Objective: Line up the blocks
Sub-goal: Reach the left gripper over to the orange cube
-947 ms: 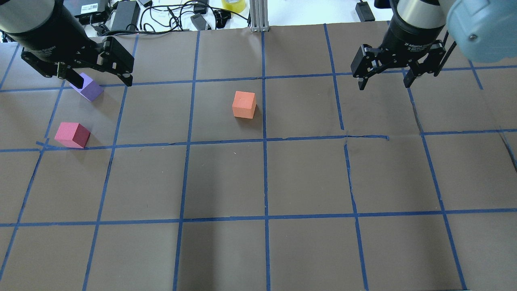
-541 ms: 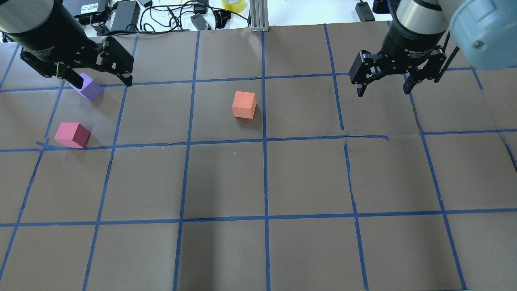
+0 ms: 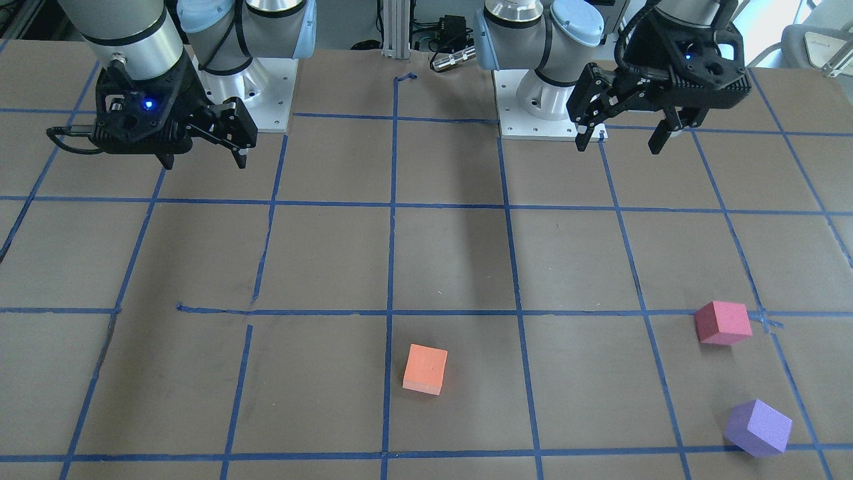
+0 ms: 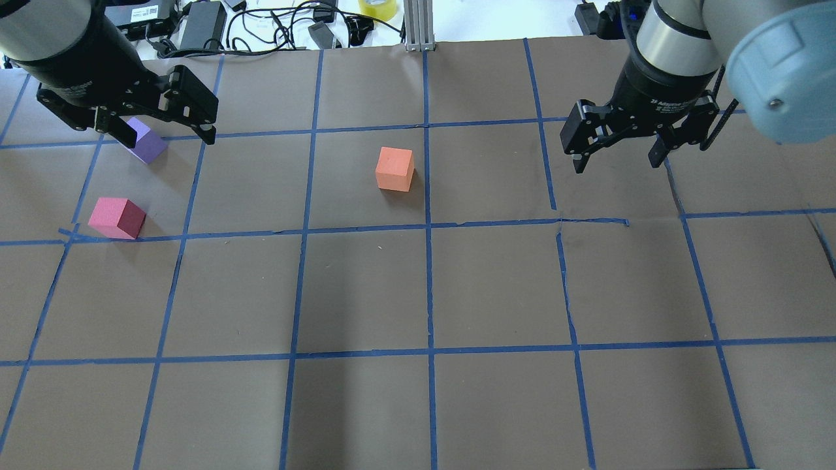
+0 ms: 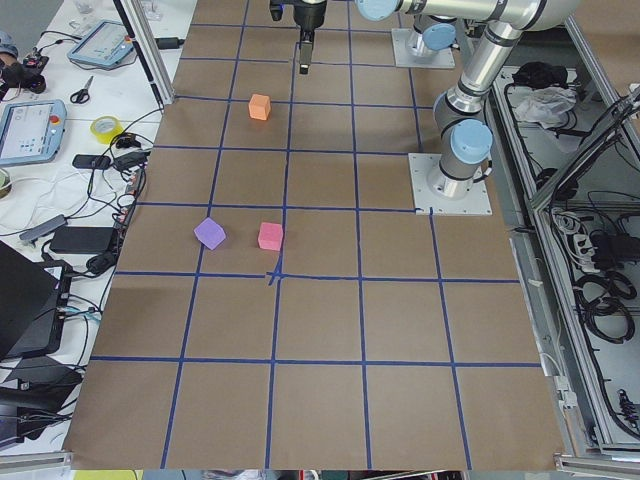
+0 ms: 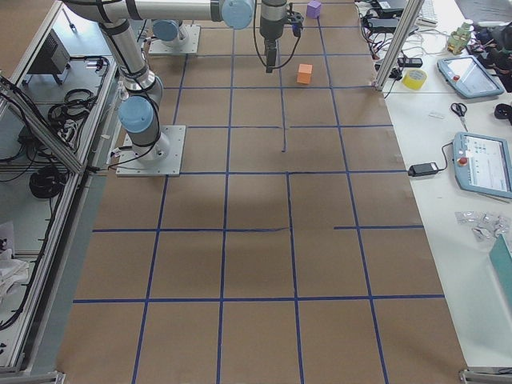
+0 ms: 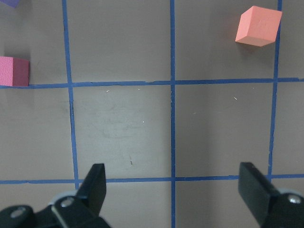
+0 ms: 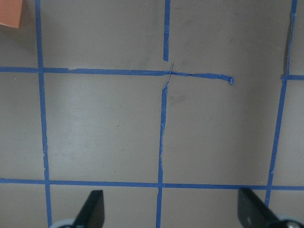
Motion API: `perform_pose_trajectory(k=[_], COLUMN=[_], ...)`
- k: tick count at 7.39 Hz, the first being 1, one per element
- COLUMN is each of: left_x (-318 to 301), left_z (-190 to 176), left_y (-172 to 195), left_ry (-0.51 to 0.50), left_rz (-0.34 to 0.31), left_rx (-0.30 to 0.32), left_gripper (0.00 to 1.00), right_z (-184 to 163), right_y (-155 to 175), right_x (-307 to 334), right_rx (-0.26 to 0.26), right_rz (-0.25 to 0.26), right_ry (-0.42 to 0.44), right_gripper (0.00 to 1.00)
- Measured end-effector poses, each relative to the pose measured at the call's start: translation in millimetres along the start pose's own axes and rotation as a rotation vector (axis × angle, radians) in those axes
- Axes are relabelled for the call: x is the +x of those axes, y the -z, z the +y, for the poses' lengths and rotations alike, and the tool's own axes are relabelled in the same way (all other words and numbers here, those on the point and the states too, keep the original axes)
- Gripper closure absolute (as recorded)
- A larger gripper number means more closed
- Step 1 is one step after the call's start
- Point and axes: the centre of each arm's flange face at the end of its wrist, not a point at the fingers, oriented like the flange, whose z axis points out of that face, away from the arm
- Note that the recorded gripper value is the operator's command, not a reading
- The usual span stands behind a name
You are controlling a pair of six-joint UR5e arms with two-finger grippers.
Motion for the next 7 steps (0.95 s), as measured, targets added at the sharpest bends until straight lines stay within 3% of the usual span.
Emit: perform_pose_trajectory(k=[3, 5, 7], left_x=[-6.8, -18.3, -8.1], left_z=[-6.6, -27.6, -65.9], left_y=[7.6, -6.5, -61.5], left_ry=[0.010, 0.036, 0.074], left_rz=[-0.010, -0.023, 0.071], left_rx=[0.055, 0.054, 0.015], left_gripper=[0.00, 0.00, 0.00], right_z=[-0.3, -0.4, -0.4], right_y=[0.0, -0.1, -0.1], right_x=[0.0, 0.1, 0.2], right_rx=[0.003, 0.003, 0.004], right_rz=[0.002, 0.003, 0.003], right_ry=[-0.001, -0.001, -0.001], right_gripper=[0.00, 0.00, 0.00])
